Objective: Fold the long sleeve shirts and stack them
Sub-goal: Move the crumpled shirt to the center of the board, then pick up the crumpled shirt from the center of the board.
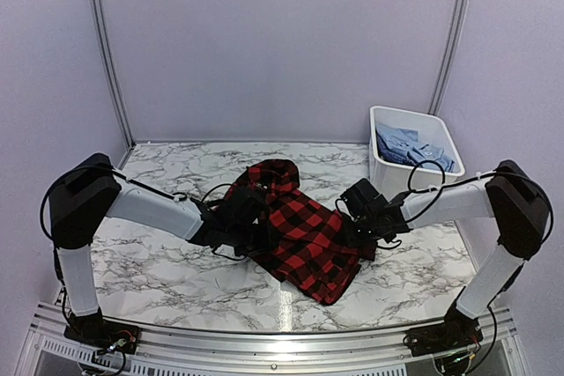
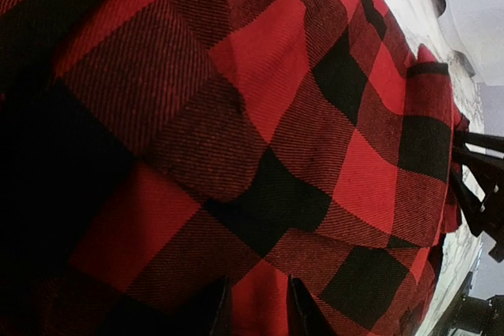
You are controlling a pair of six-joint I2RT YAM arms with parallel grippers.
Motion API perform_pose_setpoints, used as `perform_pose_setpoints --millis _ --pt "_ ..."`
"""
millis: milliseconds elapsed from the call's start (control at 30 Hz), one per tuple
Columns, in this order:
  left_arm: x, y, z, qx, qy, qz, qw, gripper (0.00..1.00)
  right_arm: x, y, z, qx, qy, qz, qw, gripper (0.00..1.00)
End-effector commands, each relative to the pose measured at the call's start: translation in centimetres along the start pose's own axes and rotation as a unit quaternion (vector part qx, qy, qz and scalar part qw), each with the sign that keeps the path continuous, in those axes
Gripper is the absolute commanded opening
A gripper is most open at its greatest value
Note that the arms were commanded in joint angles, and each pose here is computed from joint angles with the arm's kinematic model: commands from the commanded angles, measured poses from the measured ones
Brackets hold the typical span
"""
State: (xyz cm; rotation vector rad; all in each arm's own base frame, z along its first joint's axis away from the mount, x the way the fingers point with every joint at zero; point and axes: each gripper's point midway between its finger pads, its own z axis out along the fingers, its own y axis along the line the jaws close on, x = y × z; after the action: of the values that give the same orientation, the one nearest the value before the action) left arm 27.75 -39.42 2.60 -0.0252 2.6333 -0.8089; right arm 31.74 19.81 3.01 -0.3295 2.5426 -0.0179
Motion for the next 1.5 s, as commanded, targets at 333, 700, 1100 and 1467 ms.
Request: perform_pose_setpoints --millis 333,700,1100,1467 --pt "-4.4 10.2 -4.5 -0.108 -0.049 -0.033 0.992 0.26 12.0 9.9 -7.4 -0.117 0.103 -0.02 0.988 0.41" --pt "-8.8 7.9 -8.4 -0.097 -0.088 0.002 0.991 0.4 2.7 12.5 -12.5 -0.148 -0.016 -0.031 0.988 0.58" --pt "-9.3 9.2 -9.2 -0.138 -0.097 0.017 0.985 0.47 -5.3 16.8 -9.6 -0.167 -0.07 -0.067 0.981 0.63" --pt "-8.5 10.5 -9.1 -0.148 -0.085 0.006 0.985 0.59 -3.8 20.6 -5.0 -0.126 -0.038 -0.139 0.982 0.68"
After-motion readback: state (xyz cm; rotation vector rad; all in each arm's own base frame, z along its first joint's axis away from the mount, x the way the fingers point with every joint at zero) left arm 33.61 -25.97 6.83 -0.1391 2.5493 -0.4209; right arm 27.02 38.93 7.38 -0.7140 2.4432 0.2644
